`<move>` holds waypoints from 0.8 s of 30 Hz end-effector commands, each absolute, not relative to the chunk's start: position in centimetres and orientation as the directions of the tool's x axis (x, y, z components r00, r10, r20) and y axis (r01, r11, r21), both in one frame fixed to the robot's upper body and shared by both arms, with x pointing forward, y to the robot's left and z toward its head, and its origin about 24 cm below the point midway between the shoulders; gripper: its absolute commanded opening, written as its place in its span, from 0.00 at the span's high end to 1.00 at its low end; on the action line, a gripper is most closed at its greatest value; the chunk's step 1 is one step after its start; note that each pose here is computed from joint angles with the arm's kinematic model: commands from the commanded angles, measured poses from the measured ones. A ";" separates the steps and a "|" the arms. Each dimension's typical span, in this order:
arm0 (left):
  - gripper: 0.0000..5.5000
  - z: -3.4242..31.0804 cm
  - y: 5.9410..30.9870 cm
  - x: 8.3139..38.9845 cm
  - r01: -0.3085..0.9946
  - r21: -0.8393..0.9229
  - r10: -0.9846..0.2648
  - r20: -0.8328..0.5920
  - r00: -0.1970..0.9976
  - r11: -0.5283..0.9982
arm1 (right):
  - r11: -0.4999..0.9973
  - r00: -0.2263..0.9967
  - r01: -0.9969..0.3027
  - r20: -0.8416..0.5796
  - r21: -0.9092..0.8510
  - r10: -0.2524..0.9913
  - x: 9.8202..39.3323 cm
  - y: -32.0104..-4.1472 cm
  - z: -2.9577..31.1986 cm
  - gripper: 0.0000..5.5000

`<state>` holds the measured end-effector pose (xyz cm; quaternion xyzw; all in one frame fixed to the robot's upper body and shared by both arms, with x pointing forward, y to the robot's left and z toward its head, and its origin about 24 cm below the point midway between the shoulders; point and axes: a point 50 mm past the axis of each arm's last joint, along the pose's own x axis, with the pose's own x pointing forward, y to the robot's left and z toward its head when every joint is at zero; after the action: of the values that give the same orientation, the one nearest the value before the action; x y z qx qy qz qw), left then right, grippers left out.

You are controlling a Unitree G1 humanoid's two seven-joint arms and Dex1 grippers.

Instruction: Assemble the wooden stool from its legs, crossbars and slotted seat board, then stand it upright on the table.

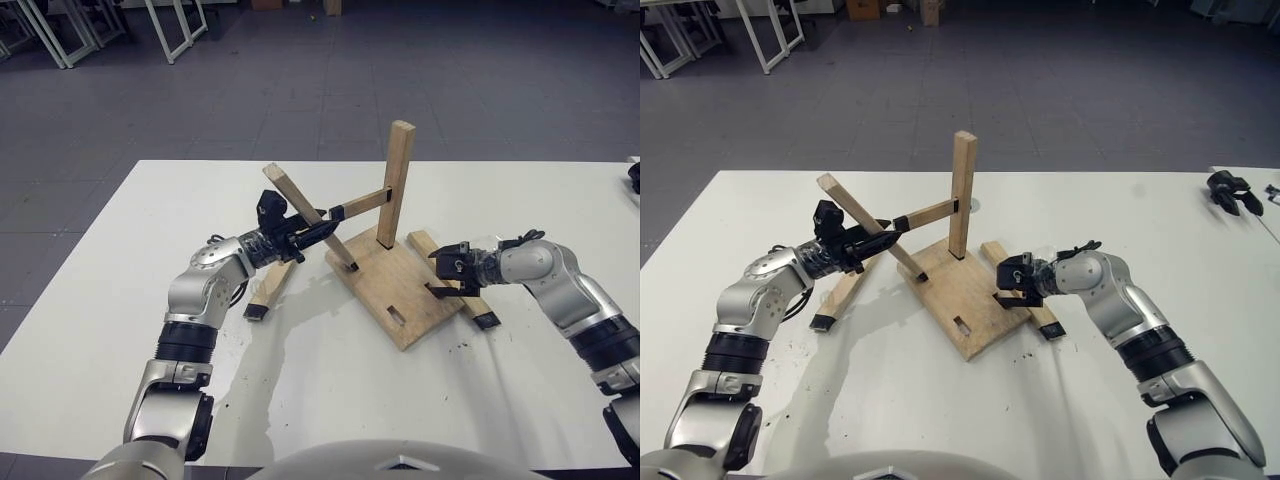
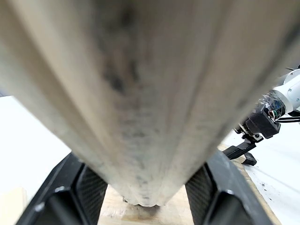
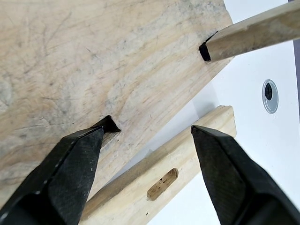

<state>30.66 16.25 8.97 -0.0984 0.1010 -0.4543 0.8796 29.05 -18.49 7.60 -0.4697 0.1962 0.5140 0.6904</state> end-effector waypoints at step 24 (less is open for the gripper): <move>0.63 5.7 17.9 29.8 0.717 -0.133 -0.686 -0.451 0.571 0.684 | 0.047 0.321 -0.940 -0.831 -0.337 0.455 27.0 -19.3 4.1 0.38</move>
<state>31.41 15.51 9.54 -0.0229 0.1405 -0.4545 0.8793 28.75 -18.18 7.24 -0.4704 0.1883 0.5071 0.6972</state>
